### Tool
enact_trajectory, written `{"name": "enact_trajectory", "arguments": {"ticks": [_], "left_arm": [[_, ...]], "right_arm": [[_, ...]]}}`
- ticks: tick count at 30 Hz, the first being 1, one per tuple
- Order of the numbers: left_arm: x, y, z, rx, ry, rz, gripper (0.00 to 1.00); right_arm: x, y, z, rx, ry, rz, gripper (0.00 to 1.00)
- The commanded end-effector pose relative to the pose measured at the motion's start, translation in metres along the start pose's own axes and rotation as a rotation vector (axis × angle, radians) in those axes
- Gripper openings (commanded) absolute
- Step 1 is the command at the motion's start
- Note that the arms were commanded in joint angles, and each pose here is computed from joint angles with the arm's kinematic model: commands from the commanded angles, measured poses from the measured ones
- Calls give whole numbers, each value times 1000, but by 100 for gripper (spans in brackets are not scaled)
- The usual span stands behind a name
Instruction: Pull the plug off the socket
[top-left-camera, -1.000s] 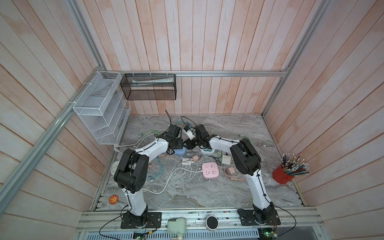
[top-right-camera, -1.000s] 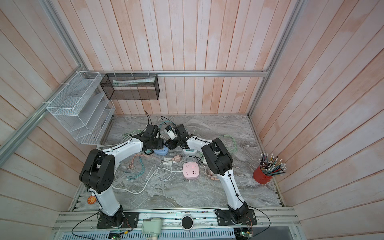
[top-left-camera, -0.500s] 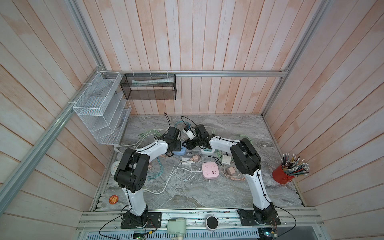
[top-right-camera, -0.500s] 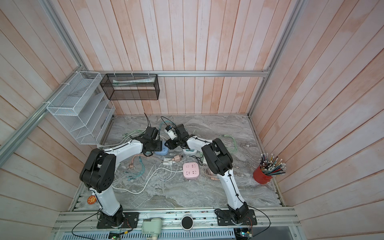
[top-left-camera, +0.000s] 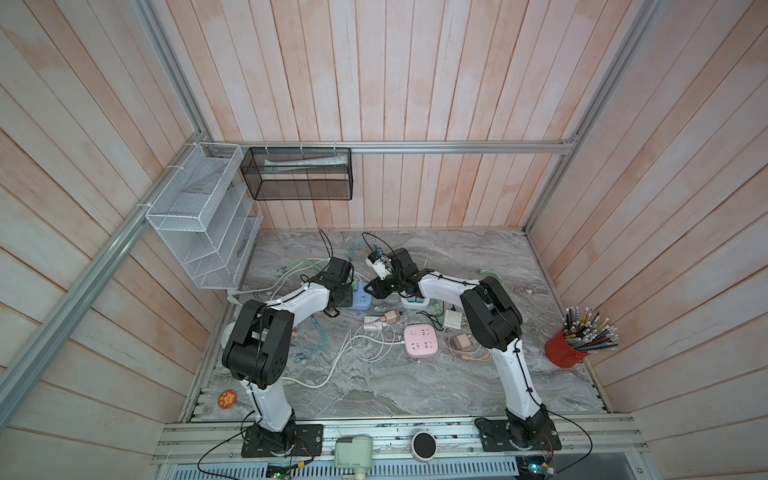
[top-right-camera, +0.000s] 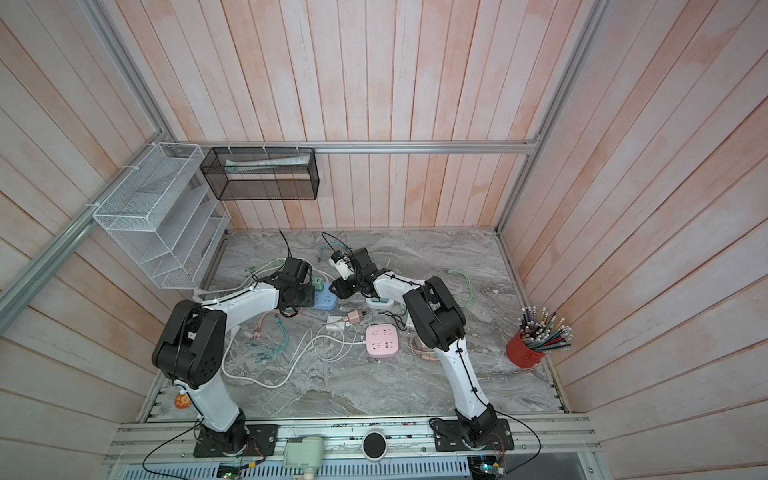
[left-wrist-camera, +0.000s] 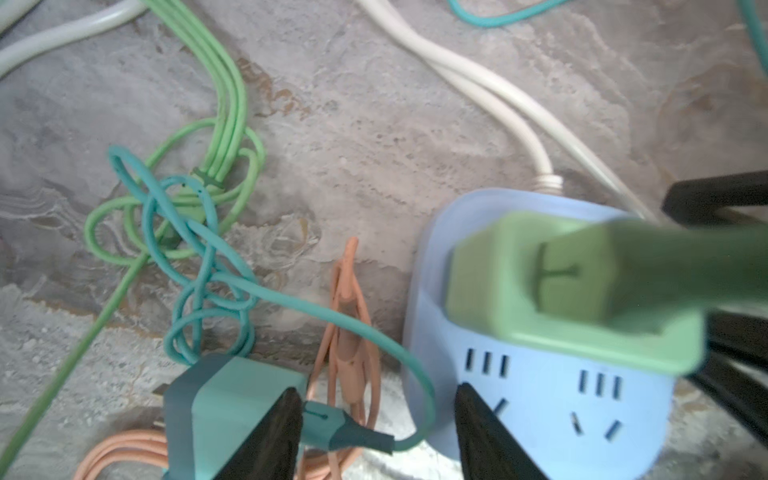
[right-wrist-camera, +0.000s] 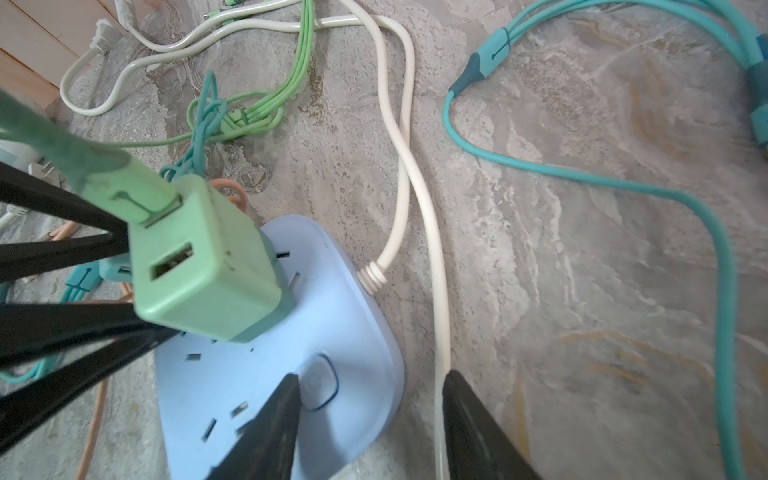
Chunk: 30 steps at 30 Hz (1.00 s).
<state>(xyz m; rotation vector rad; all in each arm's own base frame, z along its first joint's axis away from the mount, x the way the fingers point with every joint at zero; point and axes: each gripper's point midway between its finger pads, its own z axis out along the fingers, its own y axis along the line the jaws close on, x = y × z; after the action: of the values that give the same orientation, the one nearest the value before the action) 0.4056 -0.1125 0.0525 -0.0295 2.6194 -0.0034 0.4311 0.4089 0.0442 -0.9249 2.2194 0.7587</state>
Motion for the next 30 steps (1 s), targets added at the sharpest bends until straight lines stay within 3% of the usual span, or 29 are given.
{"name": "enact_trajectory", "arguments": {"ticks": [1, 12, 16, 23, 30], "left_arm": [[7, 17, -6, -46, 13, -17, 61], [-2, -2, -12, 38, -6, 15, 61], [-13, -20, -21, 54, -41, 63, 67], [-32, -24, -40, 58, -106, 28, 74], [-42, -35, -40, 91, -137, 49, 77]], "right_arm": [[108, -40, 7, 125, 319, 99, 52], [109, -40, 8, 125, 325, 101, 52], [109, -40, 8, 124, 328, 101, 52], [109, -40, 7, 122, 329, 98, 52], [109, -39, 8, 118, 328, 97, 52]]}}
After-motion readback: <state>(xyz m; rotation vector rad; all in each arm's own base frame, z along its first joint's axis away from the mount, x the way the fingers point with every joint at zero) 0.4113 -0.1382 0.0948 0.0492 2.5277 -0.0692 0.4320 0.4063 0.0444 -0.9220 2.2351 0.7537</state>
